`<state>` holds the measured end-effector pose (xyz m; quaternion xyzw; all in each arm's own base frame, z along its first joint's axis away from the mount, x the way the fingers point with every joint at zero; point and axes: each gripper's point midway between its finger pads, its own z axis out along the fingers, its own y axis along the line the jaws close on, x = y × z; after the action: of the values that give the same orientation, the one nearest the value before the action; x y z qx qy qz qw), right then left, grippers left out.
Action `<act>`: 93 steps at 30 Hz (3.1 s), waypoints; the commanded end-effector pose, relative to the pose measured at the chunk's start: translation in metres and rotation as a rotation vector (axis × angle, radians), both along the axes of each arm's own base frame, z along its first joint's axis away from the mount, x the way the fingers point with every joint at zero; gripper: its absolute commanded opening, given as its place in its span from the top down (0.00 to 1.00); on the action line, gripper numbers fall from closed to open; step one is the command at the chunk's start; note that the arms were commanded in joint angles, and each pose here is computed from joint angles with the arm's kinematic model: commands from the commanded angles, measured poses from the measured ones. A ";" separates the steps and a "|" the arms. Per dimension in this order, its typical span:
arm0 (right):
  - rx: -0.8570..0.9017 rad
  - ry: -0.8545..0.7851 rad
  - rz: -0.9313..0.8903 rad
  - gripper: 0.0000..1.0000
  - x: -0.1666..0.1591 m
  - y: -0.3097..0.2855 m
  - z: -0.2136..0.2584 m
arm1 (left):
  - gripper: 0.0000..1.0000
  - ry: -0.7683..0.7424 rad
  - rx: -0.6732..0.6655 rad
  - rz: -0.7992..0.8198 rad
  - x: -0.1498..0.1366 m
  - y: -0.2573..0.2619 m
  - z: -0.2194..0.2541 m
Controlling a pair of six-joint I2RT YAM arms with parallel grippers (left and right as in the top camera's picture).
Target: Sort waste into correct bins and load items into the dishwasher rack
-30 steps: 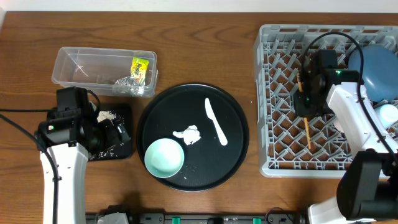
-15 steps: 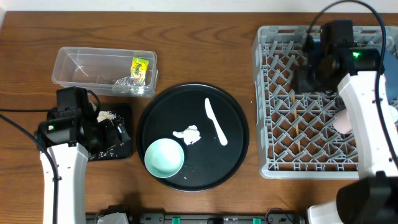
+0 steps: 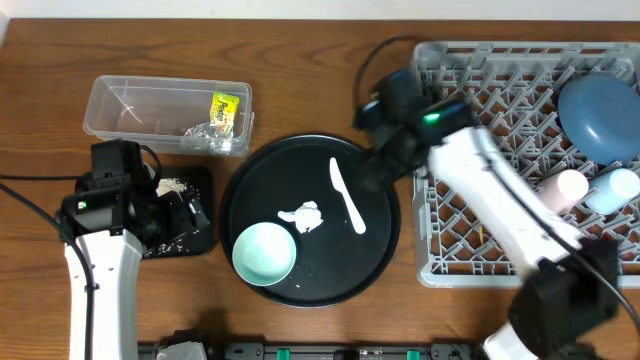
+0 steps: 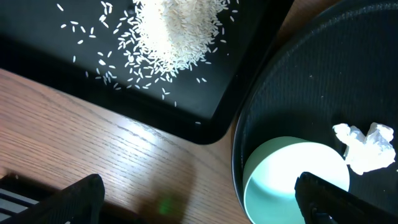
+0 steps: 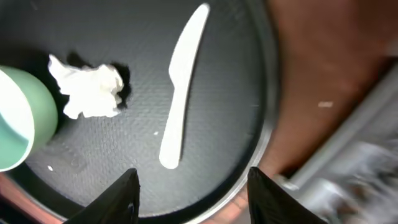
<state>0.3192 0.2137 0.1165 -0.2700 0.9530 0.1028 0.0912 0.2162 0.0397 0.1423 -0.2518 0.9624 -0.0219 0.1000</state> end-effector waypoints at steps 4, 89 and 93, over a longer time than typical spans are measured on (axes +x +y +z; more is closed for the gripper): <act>-0.086 0.087 0.031 0.54 -0.016 0.025 -0.055 | 0.01 -0.006 0.018 0.021 0.001 0.005 0.003; -0.303 0.165 -0.129 0.74 -0.062 -0.012 -0.135 | 0.01 -0.005 0.017 0.021 0.001 0.005 0.003; -0.301 0.164 -0.133 0.91 -0.062 -0.011 -0.135 | 0.01 -0.005 0.018 0.021 0.001 0.005 0.003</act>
<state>0.2682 0.2171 -0.0013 -0.2144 0.9767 0.0059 0.0005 0.2162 0.0397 0.1423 -0.2518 0.9624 -0.0219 0.1000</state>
